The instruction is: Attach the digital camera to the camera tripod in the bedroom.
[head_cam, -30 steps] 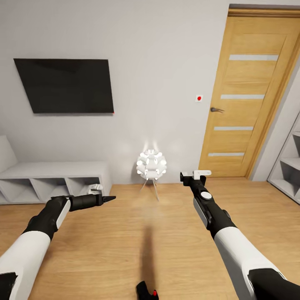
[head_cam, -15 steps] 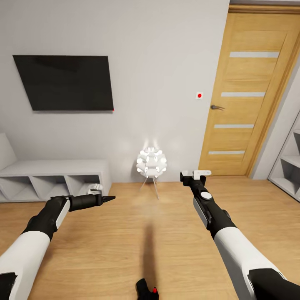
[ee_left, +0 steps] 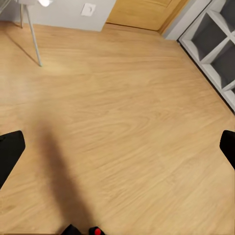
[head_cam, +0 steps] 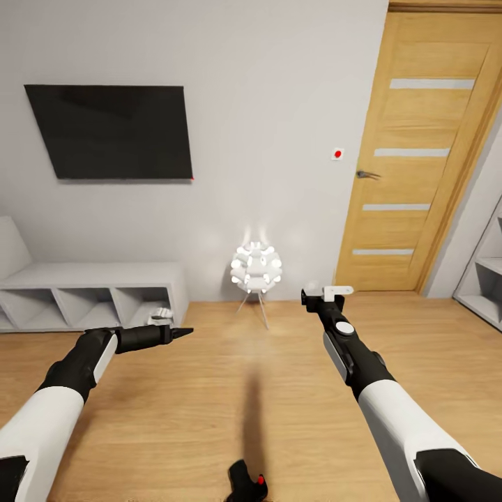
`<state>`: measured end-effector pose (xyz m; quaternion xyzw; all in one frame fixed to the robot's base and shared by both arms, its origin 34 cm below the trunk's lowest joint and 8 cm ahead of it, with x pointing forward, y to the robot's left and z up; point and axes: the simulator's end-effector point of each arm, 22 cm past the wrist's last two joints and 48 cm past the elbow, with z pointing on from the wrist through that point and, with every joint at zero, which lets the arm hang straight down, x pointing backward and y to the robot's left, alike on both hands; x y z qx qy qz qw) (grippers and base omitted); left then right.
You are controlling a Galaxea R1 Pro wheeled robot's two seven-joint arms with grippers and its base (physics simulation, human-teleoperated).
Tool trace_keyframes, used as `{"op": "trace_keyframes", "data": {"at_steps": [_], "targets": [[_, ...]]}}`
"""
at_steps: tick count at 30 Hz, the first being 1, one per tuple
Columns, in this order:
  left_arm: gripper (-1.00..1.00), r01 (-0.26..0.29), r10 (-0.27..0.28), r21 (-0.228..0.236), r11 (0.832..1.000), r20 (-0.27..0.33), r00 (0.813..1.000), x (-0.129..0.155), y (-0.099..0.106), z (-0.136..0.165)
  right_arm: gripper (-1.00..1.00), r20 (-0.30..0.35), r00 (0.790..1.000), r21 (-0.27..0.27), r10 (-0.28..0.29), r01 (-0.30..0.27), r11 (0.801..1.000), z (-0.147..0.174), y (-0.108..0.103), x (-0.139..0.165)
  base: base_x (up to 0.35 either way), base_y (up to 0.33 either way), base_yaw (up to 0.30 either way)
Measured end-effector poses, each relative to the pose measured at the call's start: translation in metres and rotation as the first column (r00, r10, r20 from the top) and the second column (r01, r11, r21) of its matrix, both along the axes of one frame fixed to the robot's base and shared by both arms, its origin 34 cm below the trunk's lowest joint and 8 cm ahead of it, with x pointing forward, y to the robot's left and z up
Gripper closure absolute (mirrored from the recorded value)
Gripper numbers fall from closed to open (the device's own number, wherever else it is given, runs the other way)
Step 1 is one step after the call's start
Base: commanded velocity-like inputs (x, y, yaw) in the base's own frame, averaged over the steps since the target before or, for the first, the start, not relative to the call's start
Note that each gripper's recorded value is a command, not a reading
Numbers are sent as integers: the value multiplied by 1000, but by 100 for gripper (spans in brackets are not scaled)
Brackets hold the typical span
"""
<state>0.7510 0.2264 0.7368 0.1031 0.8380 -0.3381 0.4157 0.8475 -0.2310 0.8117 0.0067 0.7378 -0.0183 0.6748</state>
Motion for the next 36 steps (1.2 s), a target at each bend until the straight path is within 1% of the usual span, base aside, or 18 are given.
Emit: {"op": "trace_keyframes", "data": {"at_steps": [6,12,16,21,36], "targets": [[-100,1,-1,0,1000,-5,1000,-2,-1,-16,-100,-18,1000,-1,-1,1,1000,-23,0,-2,0,0,190],[-100,1,-1,-1,1000,-8,1000,-4,-1,-30,-100,-4,1000,1,-1,1,1000,-36,-1,-4,0,0,104],[-100,0,0,0,1000,-8,1000,-6,0,-38,-100,16,1000,4,-1,1,1000,-41,0,-6,0,0,36],[-100,-1,1,0,1000,-9,1000,-8,0,-49,-100,26,1000,5,-1,1,1000,-50,0,-8,0,0,17],[-100,-6,6,6,1000,-10,1000,-14,1,-83,-100,33,999,5,-2,2,1000,-81,-1,-15,0,0,3]]}}
